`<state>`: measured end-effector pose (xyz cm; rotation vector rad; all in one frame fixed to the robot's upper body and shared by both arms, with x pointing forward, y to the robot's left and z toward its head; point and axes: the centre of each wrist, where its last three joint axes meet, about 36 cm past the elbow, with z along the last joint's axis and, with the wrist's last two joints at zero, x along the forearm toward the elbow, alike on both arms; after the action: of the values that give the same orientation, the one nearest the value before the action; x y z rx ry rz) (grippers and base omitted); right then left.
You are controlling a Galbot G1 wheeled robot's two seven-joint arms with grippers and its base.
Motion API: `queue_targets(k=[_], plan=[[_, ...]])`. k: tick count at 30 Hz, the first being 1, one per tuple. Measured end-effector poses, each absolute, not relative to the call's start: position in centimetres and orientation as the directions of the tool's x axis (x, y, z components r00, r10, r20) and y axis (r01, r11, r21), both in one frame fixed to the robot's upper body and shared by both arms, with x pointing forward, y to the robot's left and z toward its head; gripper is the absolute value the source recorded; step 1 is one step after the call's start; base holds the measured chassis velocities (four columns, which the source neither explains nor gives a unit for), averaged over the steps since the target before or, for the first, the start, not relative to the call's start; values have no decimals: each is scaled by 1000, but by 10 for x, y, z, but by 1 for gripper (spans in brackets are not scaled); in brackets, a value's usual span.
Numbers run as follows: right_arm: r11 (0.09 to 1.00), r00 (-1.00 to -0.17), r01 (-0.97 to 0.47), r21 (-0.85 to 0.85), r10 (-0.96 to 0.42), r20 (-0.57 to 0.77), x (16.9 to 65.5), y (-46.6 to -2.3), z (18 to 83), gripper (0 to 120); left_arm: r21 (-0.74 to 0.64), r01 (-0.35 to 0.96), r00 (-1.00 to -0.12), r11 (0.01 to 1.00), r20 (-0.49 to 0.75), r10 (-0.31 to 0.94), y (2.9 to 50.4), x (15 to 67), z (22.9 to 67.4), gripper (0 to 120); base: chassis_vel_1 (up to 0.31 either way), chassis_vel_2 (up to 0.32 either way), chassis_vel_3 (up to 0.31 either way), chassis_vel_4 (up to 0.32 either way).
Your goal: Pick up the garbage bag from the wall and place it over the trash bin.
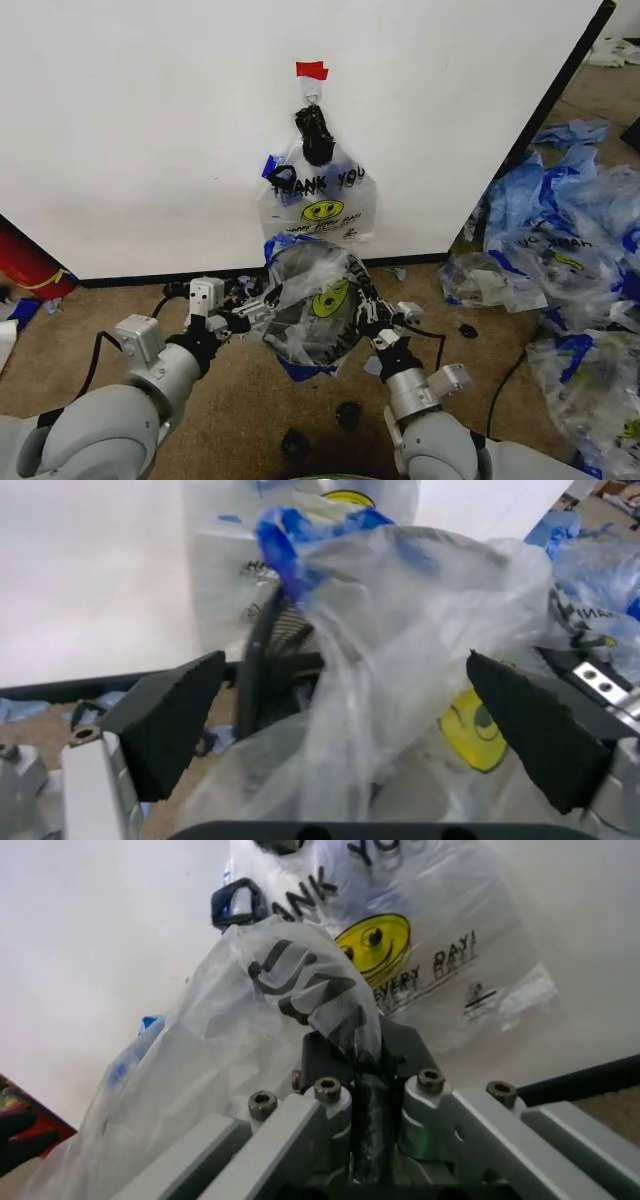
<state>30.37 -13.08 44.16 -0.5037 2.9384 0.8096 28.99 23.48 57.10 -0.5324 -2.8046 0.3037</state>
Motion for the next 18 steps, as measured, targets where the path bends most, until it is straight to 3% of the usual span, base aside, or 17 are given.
queue_targets(k=[15, 18], plan=[[810, -944, -326, 488, -302, -131, 302, -129, 444, 1, -289, 332, -886, 898, 232, 402, 228, 288, 568, 94, 0, 0, 0, 0], [811, -945, -325, 487, -300, -130, 302, -129, 443, 1, -299, 334, -884, 894, 229, 407, 226, 288, 567, 84, 0, 0, 0, 0]])
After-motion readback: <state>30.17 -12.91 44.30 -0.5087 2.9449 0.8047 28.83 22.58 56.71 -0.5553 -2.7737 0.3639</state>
